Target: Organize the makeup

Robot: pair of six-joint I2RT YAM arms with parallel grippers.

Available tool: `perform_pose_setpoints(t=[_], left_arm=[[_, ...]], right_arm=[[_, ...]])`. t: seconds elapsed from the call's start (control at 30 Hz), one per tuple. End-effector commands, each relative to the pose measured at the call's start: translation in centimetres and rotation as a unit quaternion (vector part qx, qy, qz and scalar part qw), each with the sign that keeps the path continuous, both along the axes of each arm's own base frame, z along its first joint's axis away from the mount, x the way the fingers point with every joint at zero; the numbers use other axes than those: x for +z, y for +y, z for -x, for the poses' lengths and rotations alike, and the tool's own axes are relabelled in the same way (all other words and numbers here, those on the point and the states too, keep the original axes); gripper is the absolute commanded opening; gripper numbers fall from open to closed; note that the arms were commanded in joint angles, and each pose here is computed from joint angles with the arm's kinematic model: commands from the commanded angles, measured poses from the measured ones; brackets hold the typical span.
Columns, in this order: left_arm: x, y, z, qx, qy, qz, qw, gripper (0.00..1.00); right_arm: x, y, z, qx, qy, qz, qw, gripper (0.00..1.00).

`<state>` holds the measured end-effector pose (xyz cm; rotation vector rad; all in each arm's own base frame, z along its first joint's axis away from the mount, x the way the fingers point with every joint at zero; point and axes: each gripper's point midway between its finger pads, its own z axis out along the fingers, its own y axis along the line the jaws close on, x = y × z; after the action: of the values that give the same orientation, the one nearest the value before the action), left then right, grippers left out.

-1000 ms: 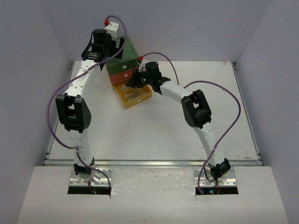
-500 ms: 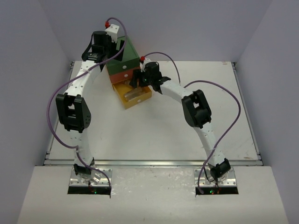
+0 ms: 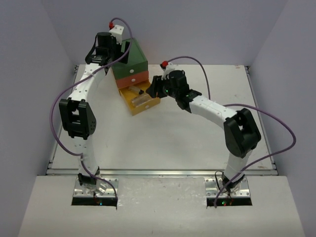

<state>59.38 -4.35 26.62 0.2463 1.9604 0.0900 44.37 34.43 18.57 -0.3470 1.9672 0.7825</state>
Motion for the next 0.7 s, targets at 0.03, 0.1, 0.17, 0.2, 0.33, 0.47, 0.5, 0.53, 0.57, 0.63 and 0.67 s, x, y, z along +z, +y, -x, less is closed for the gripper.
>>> perform_pose_setpoints(t=[0.03,0.1,0.17,0.2,0.33,0.47,0.5,0.53,0.57,0.63,0.67], left_arm=[[4.1,1.6,-1.3,0.021,-0.059,0.019,0.998,0.97],[3.7,1.6,-1.7,0.021,-0.059,0.017,0.998,0.97],[2.8,1.9,-2.1,0.027,-0.053,0.015,0.998,0.97],[2.6,2.0,-2.2,0.029,-0.051,0.015,0.998,0.97],[1.1,2.6,-2.4,0.04,-0.039,0.01,0.998,0.97],[0.1,2.6,-2.5,0.039,-0.035,0.007,0.999,0.97],[-0.2,2.6,-2.4,0.039,-0.031,0.005,0.999,0.97],[-0.8,2.8,-2.5,0.042,-0.028,0.004,0.999,0.97],[-1.1,2.9,-2.5,0.045,-0.025,0.002,0.999,0.97],[-1.9,3.3,-2.5,0.049,-0.02,0.0,0.999,0.97],[-2.1,3.5,-2.4,0.051,-0.019,0.0,0.999,0.97]], right_arm=[[-5.3,-2.6,4.0,-0.09,0.096,-0.081,0.988,0.46],[-7.1,-2.0,4.5,-0.092,0.137,-0.103,0.981,0.44],[-8.5,-1.1,4.3,-0.091,0.167,-0.123,0.974,0.43],[-8.9,-0.7,4.2,-0.093,0.18,-0.135,0.97,0.43],[-10.9,0.2,3.0,-0.112,0.205,-0.153,0.96,0.4],[-12.0,1.6,1.1,-0.118,0.215,-0.165,0.955,0.38],[-12.2,1.9,0.8,-0.118,0.218,-0.168,0.954,0.38],[-13.5,2.0,0.5,-0.126,0.232,-0.167,0.95,0.38],[-13.3,2.4,-0.2,-0.131,0.232,-0.176,0.948,0.38],[-13.3,2.9,-1.1,-0.137,0.23,-0.187,0.945,0.38],[-13.4,3.1,-1.6,-0.141,0.231,-0.19,0.944,0.38]])
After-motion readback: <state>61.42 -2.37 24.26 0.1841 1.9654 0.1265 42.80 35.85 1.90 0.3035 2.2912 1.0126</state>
